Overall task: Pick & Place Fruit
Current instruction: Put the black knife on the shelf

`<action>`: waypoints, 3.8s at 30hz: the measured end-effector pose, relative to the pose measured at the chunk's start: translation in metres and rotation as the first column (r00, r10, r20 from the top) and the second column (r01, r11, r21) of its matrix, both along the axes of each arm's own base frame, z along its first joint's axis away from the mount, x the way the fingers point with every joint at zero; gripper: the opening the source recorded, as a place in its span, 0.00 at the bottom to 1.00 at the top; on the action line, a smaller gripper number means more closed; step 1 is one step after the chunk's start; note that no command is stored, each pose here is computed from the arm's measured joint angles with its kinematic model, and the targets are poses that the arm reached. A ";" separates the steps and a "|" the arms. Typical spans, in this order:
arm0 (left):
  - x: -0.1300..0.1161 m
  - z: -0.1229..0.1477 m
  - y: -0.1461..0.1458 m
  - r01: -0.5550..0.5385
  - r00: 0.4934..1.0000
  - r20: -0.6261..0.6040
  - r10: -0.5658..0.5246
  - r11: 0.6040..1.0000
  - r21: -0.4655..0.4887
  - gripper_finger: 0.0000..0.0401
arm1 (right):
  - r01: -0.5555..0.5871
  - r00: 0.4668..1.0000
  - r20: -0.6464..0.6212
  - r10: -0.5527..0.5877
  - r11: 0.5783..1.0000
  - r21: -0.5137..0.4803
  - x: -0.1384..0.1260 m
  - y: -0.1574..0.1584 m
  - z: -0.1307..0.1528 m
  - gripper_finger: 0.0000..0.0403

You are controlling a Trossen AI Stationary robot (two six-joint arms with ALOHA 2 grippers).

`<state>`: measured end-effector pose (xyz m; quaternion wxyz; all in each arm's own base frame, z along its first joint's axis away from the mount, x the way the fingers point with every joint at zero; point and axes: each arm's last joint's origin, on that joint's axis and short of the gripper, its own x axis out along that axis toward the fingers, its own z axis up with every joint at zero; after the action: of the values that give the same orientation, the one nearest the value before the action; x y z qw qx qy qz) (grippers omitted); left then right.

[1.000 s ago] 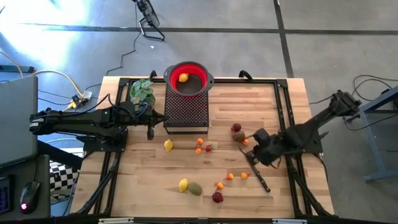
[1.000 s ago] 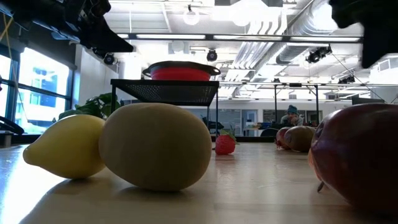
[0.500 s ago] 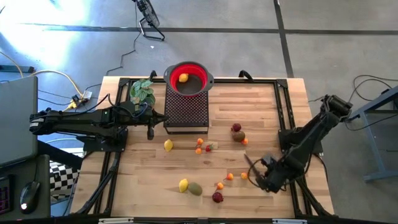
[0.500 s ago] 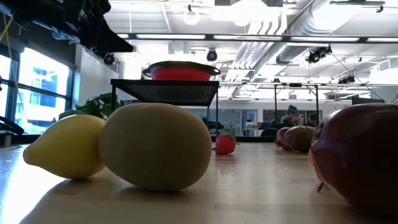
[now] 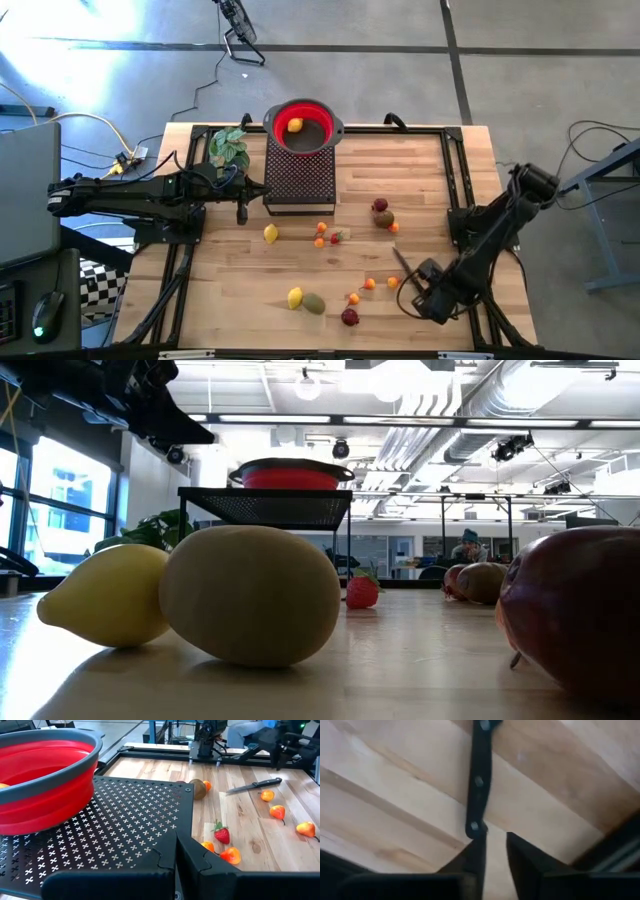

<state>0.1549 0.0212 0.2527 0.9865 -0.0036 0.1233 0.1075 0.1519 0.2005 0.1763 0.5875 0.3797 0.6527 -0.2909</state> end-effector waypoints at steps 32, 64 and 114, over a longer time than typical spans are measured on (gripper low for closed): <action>-0.004 -0.012 -0.001 -0.012 0.993 -0.121 0.006 0.999 -0.047 0.00 | -0.024 0.999 0.023 0.027 0.995 -0.097 0.006 0.022 -0.043 0.23; -0.012 -0.004 -0.002 -0.023 0.999 -0.049 0.019 0.996 -0.085 0.00 | 0.068 0.914 0.405 0.013 0.980 -0.187 0.005 -0.017 0.027 0.13; -0.033 0.010 -0.008 0.092 0.993 0.103 -0.066 0.959 -0.270 0.00 | -0.533 0.588 0.153 0.794 0.523 -0.666 0.215 -0.236 0.126 0.13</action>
<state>0.1223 0.0132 0.2627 0.9847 -0.1402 0.0911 0.0498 0.3671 -0.0350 0.3022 0.8671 -0.0413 0.4825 -0.1168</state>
